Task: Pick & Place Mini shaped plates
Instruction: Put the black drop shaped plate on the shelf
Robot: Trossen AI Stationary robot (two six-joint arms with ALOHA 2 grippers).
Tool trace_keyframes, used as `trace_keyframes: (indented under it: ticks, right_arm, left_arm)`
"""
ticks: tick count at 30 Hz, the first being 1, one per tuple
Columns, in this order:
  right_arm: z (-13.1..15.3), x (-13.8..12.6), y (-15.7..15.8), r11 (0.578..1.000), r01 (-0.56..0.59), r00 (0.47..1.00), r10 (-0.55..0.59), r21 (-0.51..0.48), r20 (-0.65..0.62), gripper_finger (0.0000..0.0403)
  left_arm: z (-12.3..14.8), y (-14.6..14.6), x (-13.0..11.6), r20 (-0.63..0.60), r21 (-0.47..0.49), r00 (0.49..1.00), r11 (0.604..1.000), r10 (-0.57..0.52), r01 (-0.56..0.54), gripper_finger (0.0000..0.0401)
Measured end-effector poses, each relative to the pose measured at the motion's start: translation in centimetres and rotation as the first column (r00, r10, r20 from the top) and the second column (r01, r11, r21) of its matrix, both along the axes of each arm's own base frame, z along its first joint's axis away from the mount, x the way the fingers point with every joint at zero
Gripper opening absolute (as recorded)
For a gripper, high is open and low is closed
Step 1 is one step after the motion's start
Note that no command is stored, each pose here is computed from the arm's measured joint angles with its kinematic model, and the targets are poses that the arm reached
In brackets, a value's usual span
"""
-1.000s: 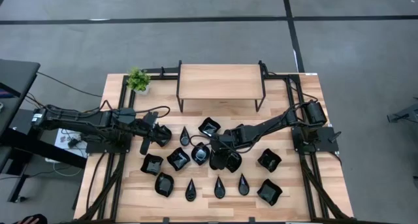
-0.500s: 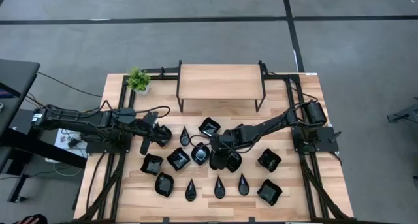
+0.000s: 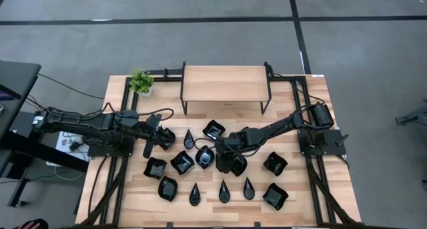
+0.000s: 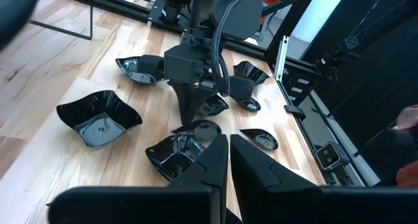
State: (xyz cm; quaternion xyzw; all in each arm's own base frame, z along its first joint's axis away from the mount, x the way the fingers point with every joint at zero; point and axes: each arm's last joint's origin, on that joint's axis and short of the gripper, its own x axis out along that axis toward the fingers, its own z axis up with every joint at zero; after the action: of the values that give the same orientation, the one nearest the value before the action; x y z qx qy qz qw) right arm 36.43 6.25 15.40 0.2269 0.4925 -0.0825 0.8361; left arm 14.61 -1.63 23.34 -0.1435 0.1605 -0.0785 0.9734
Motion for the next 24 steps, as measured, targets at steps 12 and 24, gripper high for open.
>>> trace_keyframes:
  ticks: [12,24]
  right_arm:
    - [-0.03,-0.06,-0.01,1.000,0.002,1.000,-0.002,0.000,-0.008,0.0002]
    - [0.04,-0.25,-0.10,0.999,0.044,0.999,-0.043,0.022,-0.031,0.0001]
  left_arm:
    - [0.00,0.00,0.00,0.000,0.000,1.000,1.000,0.000,0.000,0.0019]
    - [0.00,0.00,0.00,0.000,0.000,1.000,1.000,0.000,0.000,0.0019]
